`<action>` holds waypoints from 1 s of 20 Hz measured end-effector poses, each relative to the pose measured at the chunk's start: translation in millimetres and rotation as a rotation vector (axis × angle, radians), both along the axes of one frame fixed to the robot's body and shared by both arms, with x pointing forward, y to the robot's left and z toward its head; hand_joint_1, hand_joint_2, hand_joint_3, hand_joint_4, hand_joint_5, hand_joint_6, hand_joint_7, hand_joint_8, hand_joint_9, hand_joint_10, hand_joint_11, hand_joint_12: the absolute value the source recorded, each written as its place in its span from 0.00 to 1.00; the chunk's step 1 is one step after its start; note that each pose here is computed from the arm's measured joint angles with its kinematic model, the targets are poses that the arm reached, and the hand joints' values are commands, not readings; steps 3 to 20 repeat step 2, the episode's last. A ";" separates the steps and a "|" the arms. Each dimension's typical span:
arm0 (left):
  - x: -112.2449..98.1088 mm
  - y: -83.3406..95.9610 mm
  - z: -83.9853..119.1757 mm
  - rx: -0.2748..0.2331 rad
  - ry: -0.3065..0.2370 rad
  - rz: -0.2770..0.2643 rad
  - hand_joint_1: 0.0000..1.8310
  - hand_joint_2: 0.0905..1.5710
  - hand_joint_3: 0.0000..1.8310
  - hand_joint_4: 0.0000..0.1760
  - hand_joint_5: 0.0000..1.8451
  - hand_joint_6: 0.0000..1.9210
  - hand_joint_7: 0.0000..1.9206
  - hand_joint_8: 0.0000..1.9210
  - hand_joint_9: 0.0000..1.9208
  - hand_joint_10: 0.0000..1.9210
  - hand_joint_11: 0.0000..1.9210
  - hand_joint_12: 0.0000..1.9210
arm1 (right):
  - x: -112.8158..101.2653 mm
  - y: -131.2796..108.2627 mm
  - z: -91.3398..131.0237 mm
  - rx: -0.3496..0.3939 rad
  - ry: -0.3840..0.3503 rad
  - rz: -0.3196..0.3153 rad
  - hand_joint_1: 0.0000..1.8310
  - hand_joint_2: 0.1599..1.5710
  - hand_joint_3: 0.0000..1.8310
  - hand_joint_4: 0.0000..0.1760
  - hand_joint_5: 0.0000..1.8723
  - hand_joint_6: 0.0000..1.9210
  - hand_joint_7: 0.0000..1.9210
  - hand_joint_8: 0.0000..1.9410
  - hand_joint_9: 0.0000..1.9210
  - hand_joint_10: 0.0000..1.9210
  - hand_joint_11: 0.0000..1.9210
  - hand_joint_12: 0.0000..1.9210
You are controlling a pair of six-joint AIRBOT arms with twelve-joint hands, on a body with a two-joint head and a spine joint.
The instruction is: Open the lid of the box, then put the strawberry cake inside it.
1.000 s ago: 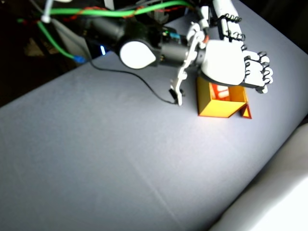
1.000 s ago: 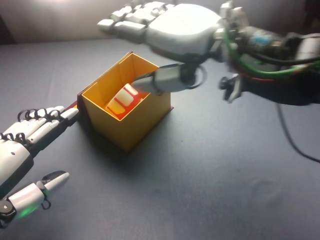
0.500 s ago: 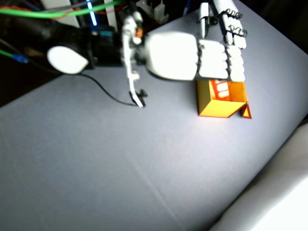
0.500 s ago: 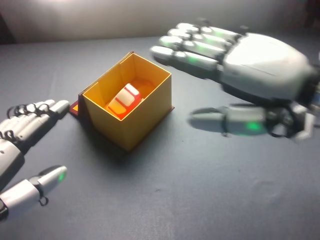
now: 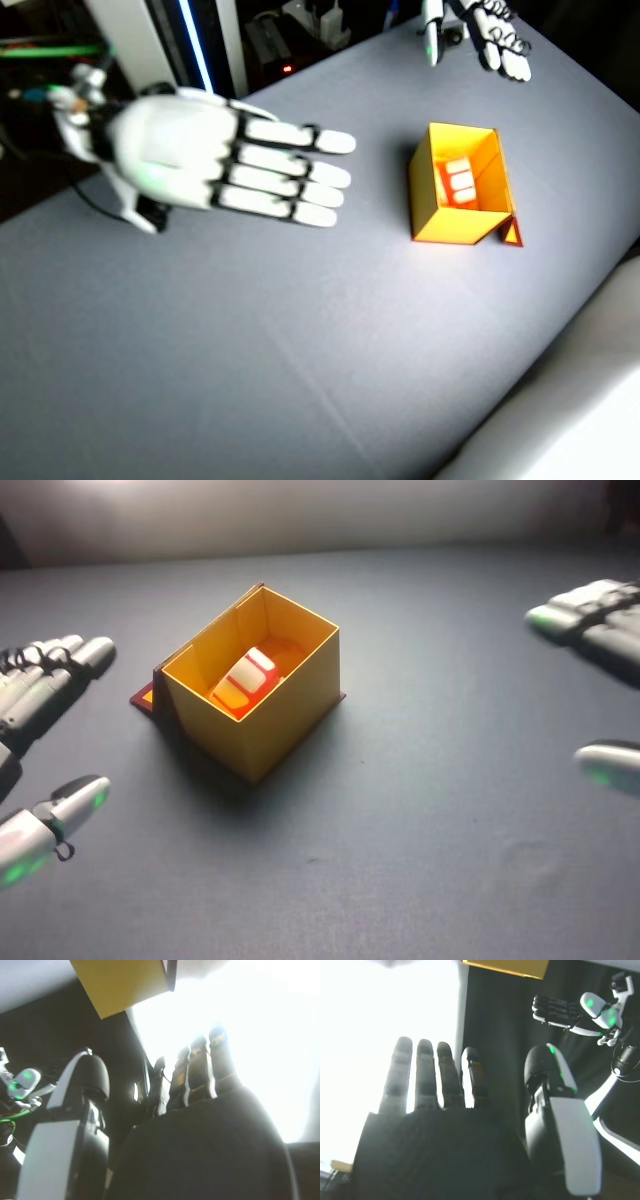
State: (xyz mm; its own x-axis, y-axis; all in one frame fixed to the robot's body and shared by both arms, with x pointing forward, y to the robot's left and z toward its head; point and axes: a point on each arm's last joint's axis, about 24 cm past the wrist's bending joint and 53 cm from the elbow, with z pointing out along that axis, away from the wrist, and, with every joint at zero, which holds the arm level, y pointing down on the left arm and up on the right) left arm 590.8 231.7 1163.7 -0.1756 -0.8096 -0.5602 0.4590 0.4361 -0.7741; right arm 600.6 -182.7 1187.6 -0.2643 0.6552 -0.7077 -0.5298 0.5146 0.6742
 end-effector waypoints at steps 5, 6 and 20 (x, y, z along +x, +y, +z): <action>-2.0 0.7 7.1 -0.002 -0.021 -0.001 0.29 0.88 0.00 0.41 0.00 0.00 0.00 0.00 0.00 0.00 0.00 0.00 | -2.5 -18.5 8.9 0.032 -0.026 -0.051 0.17 0.81 0.00 0.51 0.00 0.00 0.00 0.00 0.00 0.00 0.00 0.00; -2.0 0.7 7.1 -0.002 -0.021 -0.001 0.29 0.88 0.00 0.41 0.00 0.00 0.00 0.00 0.00 0.00 0.00 0.00 | -2.5 -18.5 8.9 0.032 -0.026 -0.051 0.17 0.81 0.00 0.51 0.00 0.00 0.00 0.00 0.00 0.00 0.00 0.00; -2.0 0.7 7.1 -0.002 -0.021 -0.001 0.29 0.88 0.00 0.41 0.00 0.00 0.00 0.00 0.00 0.00 0.00 0.00 | -2.5 -18.5 8.9 0.032 -0.026 -0.051 0.17 0.81 0.00 0.51 0.00 0.00 0.00 0.00 0.00 0.00 0.00 0.00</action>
